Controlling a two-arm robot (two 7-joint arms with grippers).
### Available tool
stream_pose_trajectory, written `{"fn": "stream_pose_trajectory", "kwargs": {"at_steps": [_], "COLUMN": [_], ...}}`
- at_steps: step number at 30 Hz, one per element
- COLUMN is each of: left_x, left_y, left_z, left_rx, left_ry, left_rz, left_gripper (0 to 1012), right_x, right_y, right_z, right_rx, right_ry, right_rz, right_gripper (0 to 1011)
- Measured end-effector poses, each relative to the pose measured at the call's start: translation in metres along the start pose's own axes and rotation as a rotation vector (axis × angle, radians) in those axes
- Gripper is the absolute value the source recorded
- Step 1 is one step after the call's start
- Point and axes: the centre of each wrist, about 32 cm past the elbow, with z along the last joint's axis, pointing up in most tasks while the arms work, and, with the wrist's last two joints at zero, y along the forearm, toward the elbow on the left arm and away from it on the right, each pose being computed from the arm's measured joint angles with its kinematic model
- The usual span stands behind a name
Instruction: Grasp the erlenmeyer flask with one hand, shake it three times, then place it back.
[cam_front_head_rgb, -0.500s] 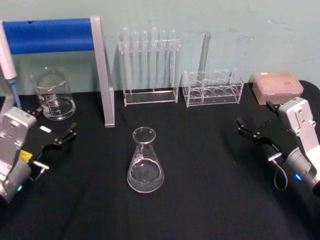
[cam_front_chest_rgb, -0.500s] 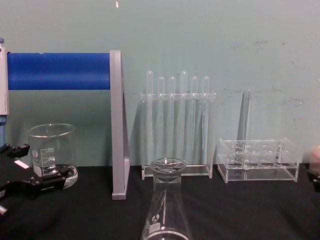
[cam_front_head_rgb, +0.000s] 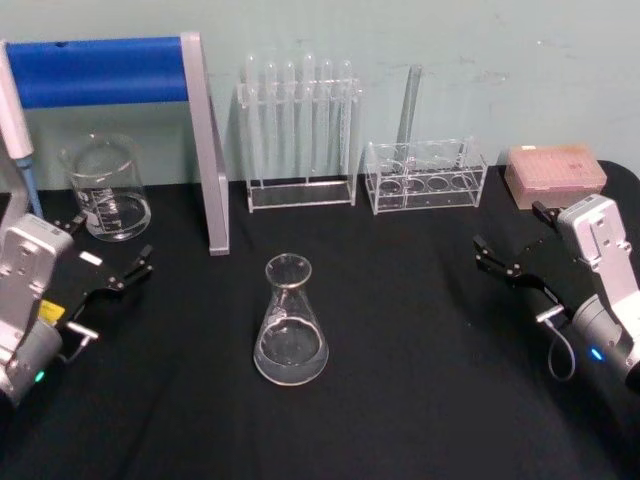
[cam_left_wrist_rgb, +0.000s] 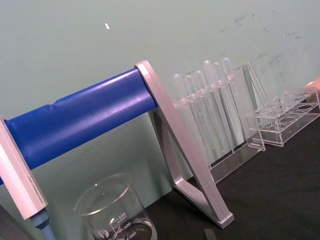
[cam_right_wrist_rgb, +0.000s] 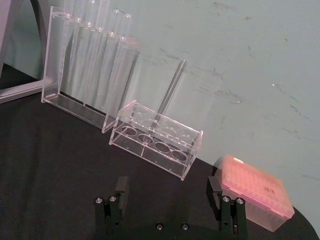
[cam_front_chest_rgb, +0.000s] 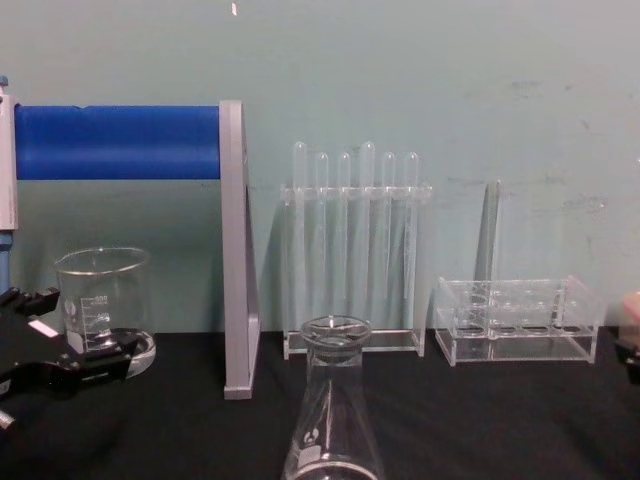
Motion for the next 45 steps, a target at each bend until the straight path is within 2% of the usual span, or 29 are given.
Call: {"fn": "stream_pose_trajectory", "kwargs": {"at_steps": [23, 27, 30, 37, 39, 42, 45], "left_x": [0.0, 0.0, 0.0, 0.0, 0.0, 0.0, 0.0], "left_y": [0.0, 0.0, 0.0, 0.0, 0.0, 0.0, 0.0], "left_z": [0.0, 0.0, 0.0, 0.0, 0.0, 0.0, 0.0], "left_rx": [0.0, 0.0, 0.0, 0.0, 0.0, 0.0, 0.0], "left_ry": [0.0, 0.0, 0.0, 0.0, 0.0, 0.0, 0.0], "left_rz": [0.0, 0.0, 0.0, 0.0, 0.0, 0.0, 0.0], "left_gripper": [1001, 1001, 1001, 1001, 1001, 1001, 1001], "right_x": [0.0, 0.002, 0.004, 0.012, 0.013, 0.016, 0.016], "right_y": [0.0, 0.0, -0.004, -0.016, -0.018, -0.02, -0.02], "right_z": [0.0, 0.002, 0.005, 0.018, 0.02, 0.025, 0.026], "right_rx": [0.0, 0.008, 0.023, 0.077, 0.084, 0.101, 0.11], "right_ry": [0.0, 0.015, 0.045, 0.133, 0.146, 0.181, 0.192], "right_rz": [0.0, 0.028, 0.088, 0.304, 0.343, 0.443, 0.495], "right_gripper": [1000, 1000, 1000, 1000, 1000, 1000, 1000]}}
